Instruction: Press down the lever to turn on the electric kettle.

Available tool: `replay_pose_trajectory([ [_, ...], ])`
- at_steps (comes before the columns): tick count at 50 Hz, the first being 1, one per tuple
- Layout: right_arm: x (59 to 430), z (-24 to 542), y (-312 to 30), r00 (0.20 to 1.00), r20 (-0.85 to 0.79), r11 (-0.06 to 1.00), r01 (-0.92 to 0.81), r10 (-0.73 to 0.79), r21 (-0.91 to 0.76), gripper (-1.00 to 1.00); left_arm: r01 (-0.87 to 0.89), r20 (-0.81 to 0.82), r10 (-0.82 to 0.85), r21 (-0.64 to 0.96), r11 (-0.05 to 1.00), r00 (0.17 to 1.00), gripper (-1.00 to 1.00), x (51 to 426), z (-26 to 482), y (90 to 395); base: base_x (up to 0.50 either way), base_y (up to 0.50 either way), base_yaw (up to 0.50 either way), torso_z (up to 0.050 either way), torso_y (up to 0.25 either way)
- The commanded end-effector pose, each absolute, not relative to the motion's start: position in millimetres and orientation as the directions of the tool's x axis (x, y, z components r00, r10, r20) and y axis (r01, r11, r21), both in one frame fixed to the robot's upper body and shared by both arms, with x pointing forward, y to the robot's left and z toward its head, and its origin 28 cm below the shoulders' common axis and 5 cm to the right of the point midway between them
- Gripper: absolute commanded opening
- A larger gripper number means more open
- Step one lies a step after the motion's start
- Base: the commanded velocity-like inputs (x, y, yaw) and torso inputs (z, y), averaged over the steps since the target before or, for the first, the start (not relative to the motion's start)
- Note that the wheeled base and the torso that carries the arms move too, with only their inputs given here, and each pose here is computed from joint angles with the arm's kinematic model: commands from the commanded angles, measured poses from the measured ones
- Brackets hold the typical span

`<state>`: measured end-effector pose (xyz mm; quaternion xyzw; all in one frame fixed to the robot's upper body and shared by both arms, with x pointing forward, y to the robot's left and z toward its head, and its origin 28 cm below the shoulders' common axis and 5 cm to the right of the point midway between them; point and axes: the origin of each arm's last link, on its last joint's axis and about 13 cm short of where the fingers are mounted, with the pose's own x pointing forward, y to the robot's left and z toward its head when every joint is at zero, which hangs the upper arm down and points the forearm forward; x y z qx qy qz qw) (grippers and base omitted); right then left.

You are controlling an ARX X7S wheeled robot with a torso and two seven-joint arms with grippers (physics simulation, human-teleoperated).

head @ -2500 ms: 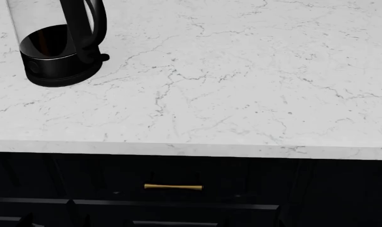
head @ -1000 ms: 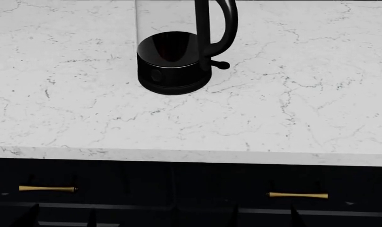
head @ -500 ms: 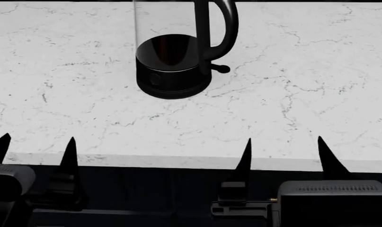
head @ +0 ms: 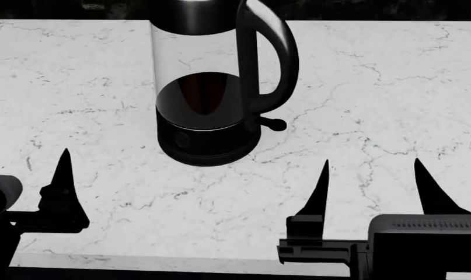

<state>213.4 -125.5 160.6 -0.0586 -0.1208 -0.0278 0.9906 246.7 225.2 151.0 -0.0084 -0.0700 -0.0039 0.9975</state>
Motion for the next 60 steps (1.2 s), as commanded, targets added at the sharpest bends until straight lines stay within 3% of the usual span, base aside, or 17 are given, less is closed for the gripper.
replay_pose_trajectory([
  [1, 212.6, 162.4, -135.5, 0.970, 0.230, 0.993, 0.094, -0.074, -0.076, 1.00, -0.019, 0.119, 0.019, -0.003, 1.000, 0.993, 1.00, 256.6, 149.4, 237.3, 0.00, 0.00, 0.00, 0.000, 0.000],
  [36, 187.9, 177.4, -150.7, 0.961, 0.248, 0.990, 0.138, -0.126, -0.034, 1.00, -0.046, 0.133, 0.046, -0.004, 0.999, 0.990, 1.00, 257.5, 157.0, 248.2, 0.31, 0.09, 0.00, 0.000, 0.000],
  [60, 215.1, 165.2, -177.5, 0.976, 0.130, 0.985, 0.174, -0.173, 0.006, 1.00, -0.021, 0.131, 0.017, 0.028, 0.999, 0.991, 1.00, 254.8, 152.0, 242.9, 0.00, 0.00, 0.00, 0.000, 0.000],
])
